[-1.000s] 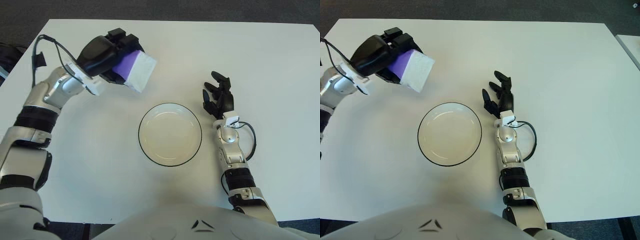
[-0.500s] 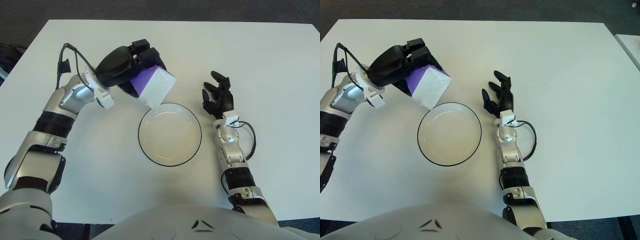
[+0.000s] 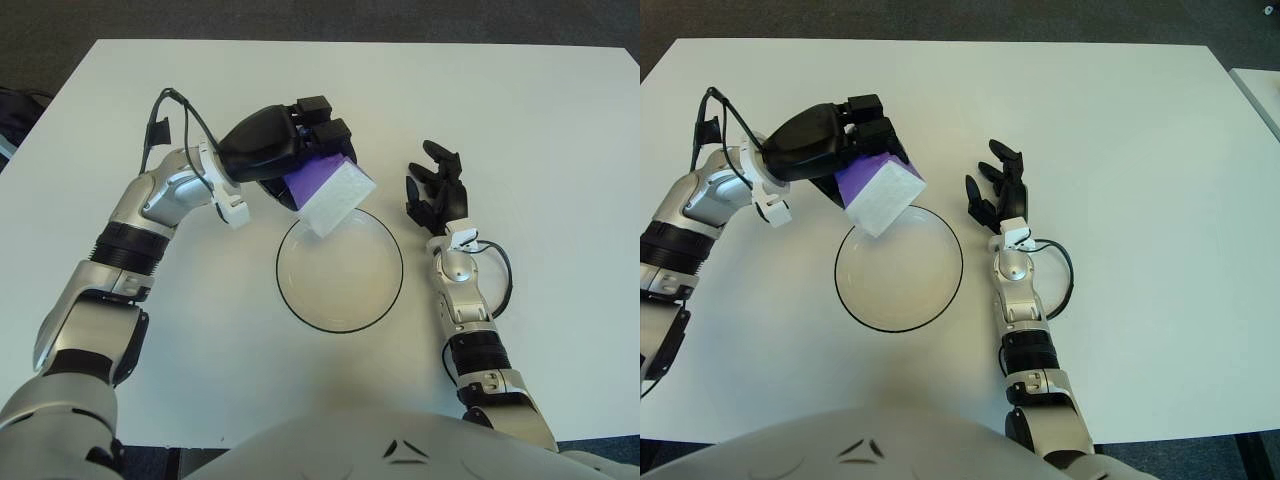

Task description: Put the tissue paper into the plate.

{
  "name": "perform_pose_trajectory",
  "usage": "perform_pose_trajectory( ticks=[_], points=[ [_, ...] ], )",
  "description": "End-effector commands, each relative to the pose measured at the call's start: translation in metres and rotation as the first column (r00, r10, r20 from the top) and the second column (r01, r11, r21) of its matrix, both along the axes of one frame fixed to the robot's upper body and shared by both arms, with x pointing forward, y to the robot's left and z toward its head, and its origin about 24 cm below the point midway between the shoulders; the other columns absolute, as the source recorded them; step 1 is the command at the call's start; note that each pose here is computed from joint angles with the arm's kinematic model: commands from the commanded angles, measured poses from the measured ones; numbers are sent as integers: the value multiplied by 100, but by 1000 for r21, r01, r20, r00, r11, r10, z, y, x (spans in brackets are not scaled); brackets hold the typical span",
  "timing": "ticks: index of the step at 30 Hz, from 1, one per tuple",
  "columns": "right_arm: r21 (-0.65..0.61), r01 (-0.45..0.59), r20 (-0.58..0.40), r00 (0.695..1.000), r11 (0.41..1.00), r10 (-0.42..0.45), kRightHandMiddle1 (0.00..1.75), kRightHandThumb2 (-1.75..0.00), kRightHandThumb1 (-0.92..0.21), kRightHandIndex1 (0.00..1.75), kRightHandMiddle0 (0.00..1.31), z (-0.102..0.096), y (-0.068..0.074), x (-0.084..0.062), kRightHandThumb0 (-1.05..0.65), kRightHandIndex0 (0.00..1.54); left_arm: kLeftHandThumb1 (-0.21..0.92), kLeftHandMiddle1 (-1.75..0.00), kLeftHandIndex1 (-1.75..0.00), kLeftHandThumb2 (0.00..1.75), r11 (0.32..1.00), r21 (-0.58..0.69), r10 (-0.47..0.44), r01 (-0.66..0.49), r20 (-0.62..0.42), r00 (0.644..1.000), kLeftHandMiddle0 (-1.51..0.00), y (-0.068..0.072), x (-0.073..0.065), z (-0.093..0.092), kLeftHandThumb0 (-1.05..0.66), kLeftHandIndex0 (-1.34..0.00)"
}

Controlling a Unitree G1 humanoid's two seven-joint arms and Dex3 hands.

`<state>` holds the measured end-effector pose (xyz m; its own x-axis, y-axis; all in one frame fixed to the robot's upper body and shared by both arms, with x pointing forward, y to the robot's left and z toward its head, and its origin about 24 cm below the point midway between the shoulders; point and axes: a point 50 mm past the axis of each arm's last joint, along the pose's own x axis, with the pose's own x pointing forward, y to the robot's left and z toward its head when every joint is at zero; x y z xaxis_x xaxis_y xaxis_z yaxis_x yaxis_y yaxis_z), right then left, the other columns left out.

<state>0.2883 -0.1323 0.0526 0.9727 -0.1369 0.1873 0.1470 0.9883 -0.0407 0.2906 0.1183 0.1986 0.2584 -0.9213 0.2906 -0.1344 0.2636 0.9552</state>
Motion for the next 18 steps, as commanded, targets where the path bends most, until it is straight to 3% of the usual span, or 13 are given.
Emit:
perform_pose_trajectory(
  ticks=[1, 18],
  points=[
    [-6, 38, -249, 968, 999, -38, 78, -62, -82, 60, 0, -50, -9, -19, -47, 28, 36, -175, -175, 126, 999, 23, -36, 35, 35, 999, -110, -8, -3, 6, -45, -57],
    [-9, 50, -248, 968, 999, -50, 78, -63, -82, 60, 0, -51, -8, -18, -49, 29, 35, -175, -175, 127, 996, 45, -83, 83, -4, 997, -109, -19, -11, 0, -45, -58]
  ],
)
